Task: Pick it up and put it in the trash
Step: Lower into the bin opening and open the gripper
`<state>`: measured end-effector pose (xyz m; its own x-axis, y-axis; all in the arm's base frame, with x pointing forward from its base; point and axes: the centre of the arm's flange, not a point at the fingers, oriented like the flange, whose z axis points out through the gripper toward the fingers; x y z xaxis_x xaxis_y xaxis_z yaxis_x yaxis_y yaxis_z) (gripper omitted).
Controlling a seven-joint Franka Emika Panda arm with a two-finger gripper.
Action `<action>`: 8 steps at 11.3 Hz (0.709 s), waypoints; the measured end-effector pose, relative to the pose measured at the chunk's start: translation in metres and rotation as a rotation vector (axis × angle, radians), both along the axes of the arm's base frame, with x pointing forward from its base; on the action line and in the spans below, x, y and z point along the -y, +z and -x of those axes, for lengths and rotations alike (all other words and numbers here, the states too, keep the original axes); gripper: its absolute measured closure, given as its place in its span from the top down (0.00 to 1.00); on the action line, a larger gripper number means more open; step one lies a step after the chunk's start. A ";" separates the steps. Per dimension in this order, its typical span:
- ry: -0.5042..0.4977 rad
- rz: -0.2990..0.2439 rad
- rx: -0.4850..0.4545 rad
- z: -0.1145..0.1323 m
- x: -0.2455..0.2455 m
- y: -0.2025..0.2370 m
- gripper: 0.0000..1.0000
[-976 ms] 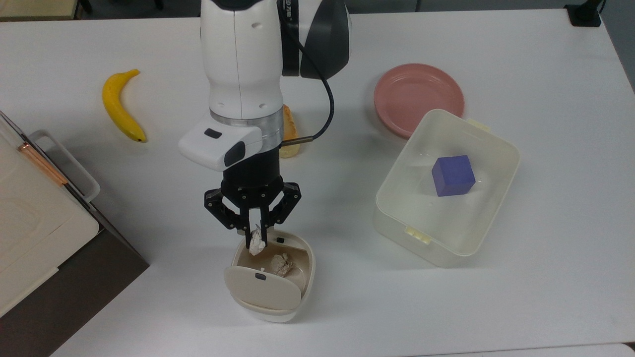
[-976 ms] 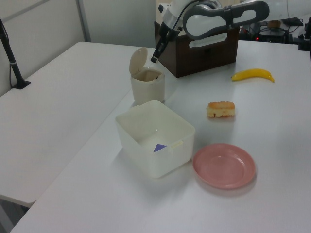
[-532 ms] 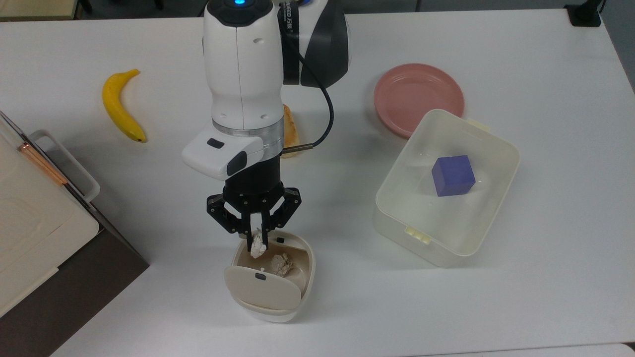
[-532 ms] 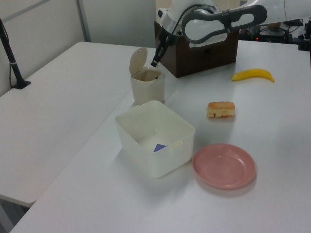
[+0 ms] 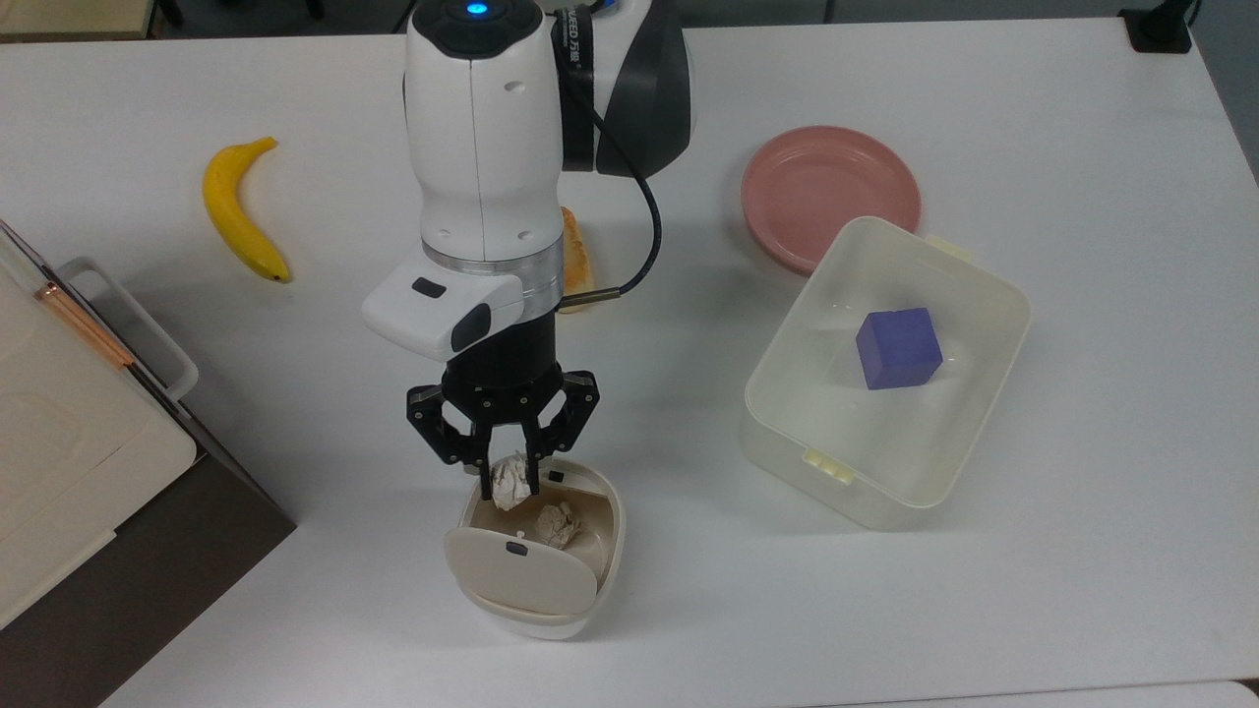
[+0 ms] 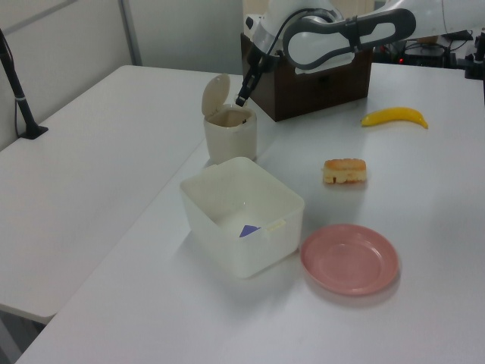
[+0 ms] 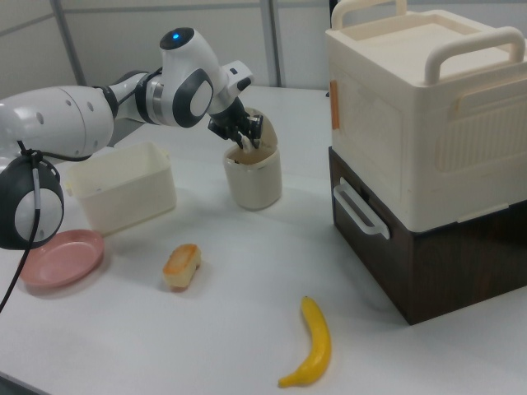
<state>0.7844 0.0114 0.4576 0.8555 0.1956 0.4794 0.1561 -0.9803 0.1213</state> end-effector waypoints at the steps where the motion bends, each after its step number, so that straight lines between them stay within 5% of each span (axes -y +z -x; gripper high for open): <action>1: 0.008 0.041 -0.001 0.000 0.000 -0.001 0.52; 4: -0.019 0.065 -0.001 0.000 -0.002 -0.003 0.99; 8: -0.024 0.062 0.000 0.000 -0.002 -0.003 1.00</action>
